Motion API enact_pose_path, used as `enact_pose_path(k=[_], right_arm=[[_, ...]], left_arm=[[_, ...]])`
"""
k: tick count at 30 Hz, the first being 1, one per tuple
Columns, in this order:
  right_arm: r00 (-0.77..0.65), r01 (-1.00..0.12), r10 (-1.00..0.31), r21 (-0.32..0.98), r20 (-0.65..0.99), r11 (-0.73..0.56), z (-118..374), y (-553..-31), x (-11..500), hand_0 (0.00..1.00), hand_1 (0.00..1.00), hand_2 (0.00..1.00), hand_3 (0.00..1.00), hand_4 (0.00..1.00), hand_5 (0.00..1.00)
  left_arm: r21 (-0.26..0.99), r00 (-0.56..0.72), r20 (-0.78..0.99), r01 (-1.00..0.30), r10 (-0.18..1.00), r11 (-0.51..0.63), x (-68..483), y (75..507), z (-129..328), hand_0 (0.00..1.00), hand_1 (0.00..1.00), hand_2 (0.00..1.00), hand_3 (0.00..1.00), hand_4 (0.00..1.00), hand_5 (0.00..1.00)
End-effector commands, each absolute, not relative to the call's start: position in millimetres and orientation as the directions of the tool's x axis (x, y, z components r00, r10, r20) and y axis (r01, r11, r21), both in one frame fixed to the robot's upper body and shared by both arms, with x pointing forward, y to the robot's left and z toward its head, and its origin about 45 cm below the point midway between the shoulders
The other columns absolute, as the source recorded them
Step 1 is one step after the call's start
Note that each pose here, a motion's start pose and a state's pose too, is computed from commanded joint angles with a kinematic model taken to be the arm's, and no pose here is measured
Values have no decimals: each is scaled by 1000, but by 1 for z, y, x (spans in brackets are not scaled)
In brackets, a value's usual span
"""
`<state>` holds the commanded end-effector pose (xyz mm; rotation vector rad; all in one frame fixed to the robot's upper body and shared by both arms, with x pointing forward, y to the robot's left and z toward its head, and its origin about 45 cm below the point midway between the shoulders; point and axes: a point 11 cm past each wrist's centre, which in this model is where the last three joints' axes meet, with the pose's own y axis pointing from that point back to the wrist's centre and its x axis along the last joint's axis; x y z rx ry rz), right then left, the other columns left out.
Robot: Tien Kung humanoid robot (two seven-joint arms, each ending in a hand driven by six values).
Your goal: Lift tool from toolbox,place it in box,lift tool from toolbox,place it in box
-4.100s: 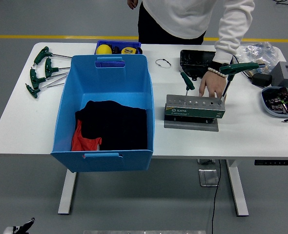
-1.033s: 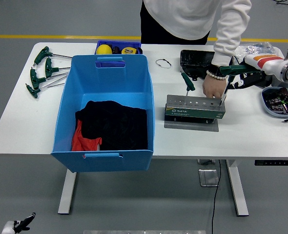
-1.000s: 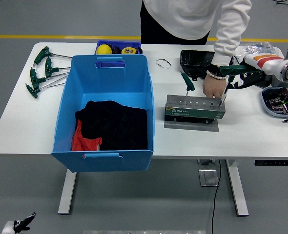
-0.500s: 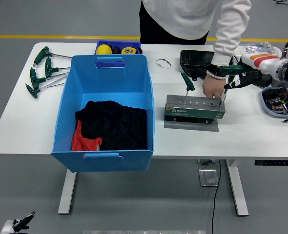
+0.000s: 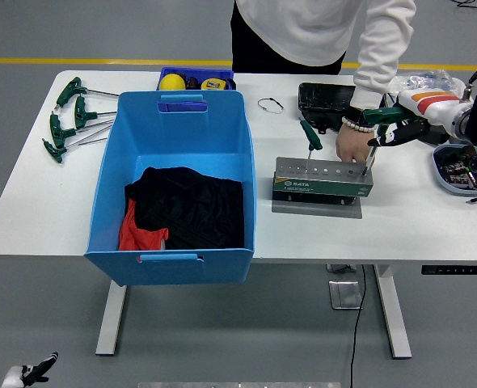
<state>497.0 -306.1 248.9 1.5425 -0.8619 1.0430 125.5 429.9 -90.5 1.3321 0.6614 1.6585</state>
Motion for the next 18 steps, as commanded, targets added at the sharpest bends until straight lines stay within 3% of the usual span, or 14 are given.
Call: enact_pose_path(k=[18], right_arm=[[282, -940, -43, 267, 958, -211, 256, -310, 498, 2, 2, 2, 2, 998, 735]], left_arm=[[830, -31, 483, -303, 875, -468, 125, 431, -90, 691, 579, 672, 694, 747, 683]])
